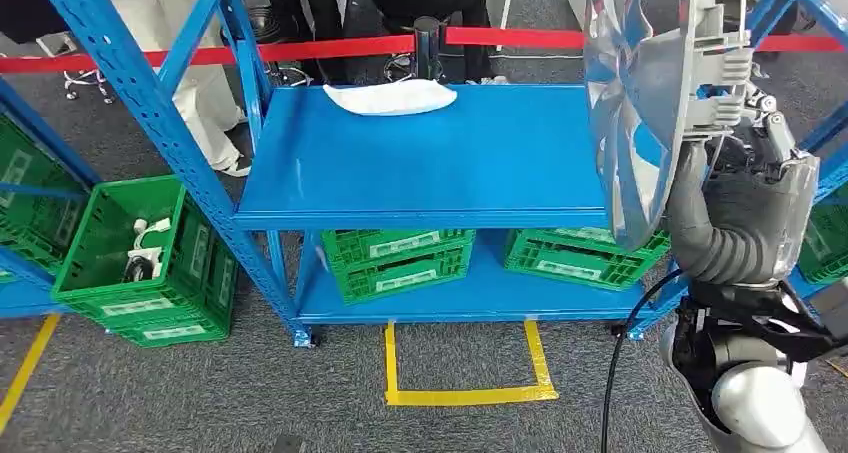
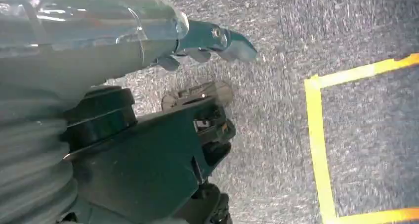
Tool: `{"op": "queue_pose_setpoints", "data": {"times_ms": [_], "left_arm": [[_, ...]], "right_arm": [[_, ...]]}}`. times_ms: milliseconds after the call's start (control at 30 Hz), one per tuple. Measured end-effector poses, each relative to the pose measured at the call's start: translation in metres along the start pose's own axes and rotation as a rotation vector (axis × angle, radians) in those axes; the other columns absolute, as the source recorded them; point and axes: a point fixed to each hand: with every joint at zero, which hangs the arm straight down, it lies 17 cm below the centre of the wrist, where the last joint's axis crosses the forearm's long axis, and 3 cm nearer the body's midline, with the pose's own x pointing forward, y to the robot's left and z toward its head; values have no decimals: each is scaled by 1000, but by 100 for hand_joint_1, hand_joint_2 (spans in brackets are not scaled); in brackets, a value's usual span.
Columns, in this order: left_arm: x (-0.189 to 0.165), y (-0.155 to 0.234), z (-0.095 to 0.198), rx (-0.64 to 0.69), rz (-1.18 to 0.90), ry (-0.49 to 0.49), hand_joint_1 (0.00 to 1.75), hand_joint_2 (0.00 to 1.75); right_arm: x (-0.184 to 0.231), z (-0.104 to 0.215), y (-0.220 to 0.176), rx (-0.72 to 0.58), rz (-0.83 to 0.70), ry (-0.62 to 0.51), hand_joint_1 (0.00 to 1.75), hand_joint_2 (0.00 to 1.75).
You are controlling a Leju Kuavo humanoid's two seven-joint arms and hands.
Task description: Take the parts from the cabinet and place them on the table.
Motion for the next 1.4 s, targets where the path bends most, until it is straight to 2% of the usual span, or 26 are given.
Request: {"op": "queue_pose_setpoints", "data": {"times_ms": [967,1400], "left_arm": [[5,-4,-1,-6,-7,-6,0,175],[6,10,-2,27,-12,-20,0,175]], "right_arm": [[1,-2,-4,-11,-19,-12,175,175],[3,-2,-8,-26,-13,12,175,175]]}}
